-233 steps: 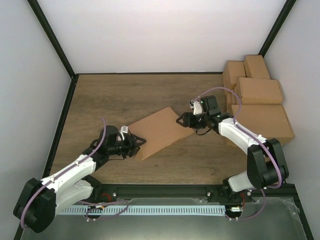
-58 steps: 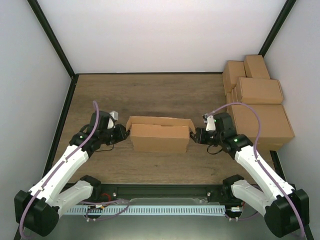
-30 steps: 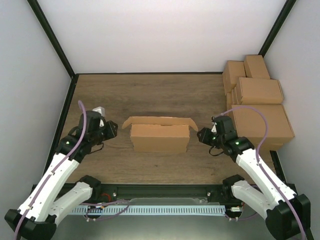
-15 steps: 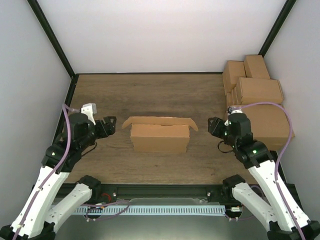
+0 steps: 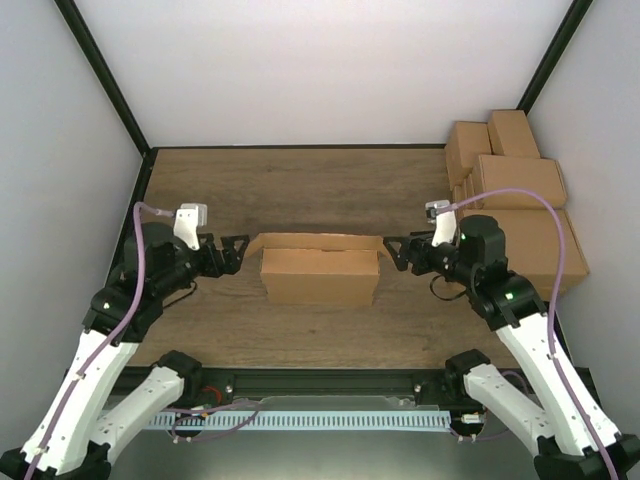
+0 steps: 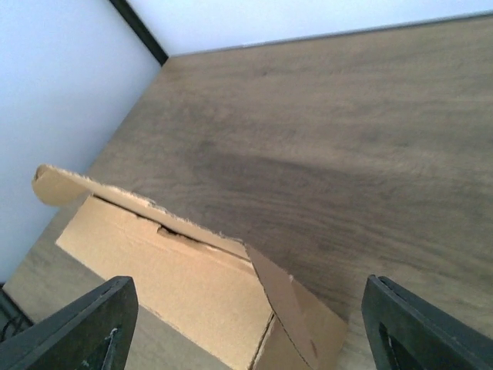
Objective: Fold the paper box
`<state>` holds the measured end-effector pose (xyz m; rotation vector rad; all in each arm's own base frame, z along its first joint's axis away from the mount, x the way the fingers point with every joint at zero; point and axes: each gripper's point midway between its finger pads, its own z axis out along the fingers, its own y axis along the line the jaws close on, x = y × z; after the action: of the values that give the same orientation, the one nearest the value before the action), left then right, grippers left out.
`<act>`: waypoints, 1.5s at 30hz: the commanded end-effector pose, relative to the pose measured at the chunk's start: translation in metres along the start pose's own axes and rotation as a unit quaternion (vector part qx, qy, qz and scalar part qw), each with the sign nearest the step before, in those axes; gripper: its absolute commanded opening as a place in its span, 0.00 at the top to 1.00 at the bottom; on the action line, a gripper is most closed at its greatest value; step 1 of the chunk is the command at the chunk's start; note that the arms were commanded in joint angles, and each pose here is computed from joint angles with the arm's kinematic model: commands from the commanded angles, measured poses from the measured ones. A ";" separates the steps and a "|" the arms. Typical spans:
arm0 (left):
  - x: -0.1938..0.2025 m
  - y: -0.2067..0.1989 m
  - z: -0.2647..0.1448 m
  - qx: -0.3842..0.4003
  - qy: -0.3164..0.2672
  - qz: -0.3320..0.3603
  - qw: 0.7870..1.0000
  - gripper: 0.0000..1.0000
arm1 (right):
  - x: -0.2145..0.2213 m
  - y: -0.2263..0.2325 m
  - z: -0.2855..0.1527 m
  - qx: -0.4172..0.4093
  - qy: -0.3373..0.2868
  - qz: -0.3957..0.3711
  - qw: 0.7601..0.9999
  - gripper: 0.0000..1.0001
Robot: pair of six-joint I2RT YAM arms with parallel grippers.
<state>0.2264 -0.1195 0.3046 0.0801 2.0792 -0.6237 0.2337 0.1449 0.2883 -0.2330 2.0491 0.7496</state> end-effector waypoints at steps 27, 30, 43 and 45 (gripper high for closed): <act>0.056 0.005 0.053 0.024 0.124 0.027 0.992 0.23 | 0.029 0.001 0.035 0.003 0.111 -0.033 0.993 0.50; 0.055 0.005 0.055 0.020 0.125 0.026 0.992 0.28 | 0.030 0.001 0.037 0.006 0.114 -0.030 0.993 0.57; 0.048 0.013 0.065 -0.011 0.138 0.040 0.990 0.42 | 0.037 0.002 0.033 0.013 0.130 -0.016 0.991 0.61; 0.049 0.012 0.067 -0.009 0.141 0.042 0.989 0.45 | 0.037 0.003 0.031 0.011 0.130 -0.015 0.991 0.61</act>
<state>0.2515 -0.1446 0.2215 0.2195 2.3639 -0.5676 0.2365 0.1700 0.2275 -0.3731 2.3320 0.6912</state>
